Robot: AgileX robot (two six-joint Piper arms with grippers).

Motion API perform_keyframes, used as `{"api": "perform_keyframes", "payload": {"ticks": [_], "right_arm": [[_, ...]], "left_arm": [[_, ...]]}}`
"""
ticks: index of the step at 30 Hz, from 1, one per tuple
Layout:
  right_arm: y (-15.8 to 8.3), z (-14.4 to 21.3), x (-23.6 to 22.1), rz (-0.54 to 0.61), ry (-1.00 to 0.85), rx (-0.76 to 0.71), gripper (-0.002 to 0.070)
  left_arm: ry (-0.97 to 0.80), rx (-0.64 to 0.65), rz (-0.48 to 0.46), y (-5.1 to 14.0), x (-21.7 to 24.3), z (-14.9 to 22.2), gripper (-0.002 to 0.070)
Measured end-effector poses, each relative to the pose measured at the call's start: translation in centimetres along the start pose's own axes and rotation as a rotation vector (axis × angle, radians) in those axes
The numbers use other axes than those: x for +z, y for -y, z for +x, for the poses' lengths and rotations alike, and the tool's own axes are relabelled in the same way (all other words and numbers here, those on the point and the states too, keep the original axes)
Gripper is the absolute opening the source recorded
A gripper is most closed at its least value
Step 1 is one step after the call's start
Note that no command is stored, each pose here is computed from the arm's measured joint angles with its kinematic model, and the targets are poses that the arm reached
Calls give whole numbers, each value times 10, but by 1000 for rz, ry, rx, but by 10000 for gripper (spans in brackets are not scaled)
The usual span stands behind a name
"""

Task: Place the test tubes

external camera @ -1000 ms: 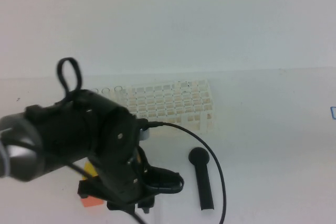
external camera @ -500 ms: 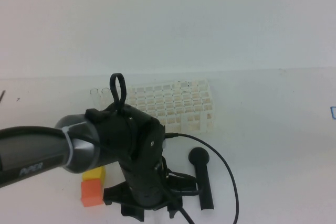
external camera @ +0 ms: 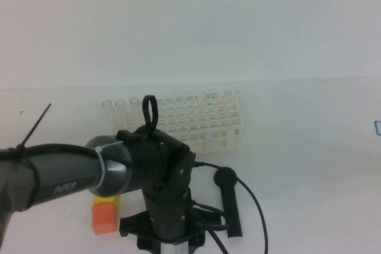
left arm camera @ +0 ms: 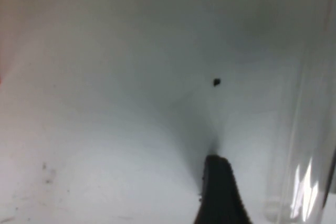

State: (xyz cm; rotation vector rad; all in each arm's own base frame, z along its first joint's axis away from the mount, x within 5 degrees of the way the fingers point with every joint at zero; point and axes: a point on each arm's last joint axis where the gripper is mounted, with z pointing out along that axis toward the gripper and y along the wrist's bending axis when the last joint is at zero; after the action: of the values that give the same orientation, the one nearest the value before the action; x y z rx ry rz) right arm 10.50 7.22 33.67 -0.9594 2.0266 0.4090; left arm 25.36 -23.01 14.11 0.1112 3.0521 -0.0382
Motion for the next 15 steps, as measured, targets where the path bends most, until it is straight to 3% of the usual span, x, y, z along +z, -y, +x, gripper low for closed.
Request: {"api": "perform_keyframes", "payload": {"ticks": [2, 9, 15], "right_arm": [[0, 0, 0, -1, 0, -1, -1], [0, 0, 0, -2, 0, -1, -1], [0, 0, 0, -2, 0, -1, -1]], "left_arm": [[-11, 16, -8, 0, 2, 0, 395], [-36, 45, -23, -1, 5, 2, 18], [-48, 100, 22, 4, 3, 1, -1]]}}
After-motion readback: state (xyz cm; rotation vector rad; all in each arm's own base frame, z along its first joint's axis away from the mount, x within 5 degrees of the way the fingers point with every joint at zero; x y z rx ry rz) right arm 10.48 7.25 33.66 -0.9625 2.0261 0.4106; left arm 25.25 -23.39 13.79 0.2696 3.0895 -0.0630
